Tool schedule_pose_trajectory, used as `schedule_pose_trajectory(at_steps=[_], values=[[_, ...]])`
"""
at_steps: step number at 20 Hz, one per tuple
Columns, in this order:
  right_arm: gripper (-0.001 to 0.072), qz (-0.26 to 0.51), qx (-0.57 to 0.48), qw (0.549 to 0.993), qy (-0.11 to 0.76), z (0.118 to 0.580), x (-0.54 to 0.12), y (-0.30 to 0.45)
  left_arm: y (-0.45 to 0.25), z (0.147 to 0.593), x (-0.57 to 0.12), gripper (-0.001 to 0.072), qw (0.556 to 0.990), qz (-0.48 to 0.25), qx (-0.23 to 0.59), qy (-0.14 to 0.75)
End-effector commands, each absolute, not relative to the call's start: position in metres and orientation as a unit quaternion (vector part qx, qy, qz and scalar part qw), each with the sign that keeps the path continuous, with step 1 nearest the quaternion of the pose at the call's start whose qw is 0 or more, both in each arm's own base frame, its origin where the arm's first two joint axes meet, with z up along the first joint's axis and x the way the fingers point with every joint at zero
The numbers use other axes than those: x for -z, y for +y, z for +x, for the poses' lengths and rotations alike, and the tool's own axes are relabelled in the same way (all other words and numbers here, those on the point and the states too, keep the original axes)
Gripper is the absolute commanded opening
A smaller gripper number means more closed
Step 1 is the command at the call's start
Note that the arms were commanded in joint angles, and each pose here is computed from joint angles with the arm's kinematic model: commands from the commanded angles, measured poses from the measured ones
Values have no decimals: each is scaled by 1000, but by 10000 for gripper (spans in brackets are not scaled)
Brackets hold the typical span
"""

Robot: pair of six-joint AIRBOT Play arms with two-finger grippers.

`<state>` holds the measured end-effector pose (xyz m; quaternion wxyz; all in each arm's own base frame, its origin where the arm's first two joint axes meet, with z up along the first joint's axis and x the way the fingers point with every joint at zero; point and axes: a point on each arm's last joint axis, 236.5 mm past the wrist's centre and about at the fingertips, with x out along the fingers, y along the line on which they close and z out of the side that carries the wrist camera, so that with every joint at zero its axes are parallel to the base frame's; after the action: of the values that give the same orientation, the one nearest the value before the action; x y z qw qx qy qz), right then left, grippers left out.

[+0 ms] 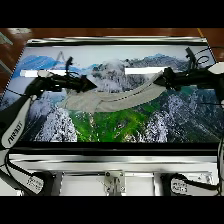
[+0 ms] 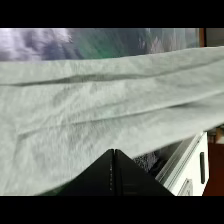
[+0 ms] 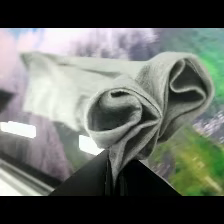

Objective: Fold the shirts.

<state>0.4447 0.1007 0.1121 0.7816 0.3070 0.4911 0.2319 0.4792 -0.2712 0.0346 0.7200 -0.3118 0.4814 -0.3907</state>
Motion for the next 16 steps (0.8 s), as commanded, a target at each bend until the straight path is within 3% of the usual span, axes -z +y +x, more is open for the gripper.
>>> schedule_pose_trajectory(at_steps=[1, 6, 9, 11, 13, 16], values=[[54, 297, -245, 792, 474, 401, -173, 110, -366, 441, -14, 46, 707, -281, 416, 498], [54, 296, -247, 808, 446, 374, -214, 115, -474, 361, 19, 46, 626, -318, 448, 553], [54, 296, -240, 814, 439, 368, -222, 113, -502, 319, 30, 47, 570, -335, 466, 588], [54, 295, -240, 814, 439, 367, -222, 114, -493, 334, 33, 46, 574, -346, 456, 585], [54, 275, -232, 822, 441, 370, -216, 116, -464, 380, 12, 44, 592, -390, 438, 553], [54, 224, -225, 837, 446, 383, -196, 140, -378, 462, -44, 44, 660, -416, 412, 471]])
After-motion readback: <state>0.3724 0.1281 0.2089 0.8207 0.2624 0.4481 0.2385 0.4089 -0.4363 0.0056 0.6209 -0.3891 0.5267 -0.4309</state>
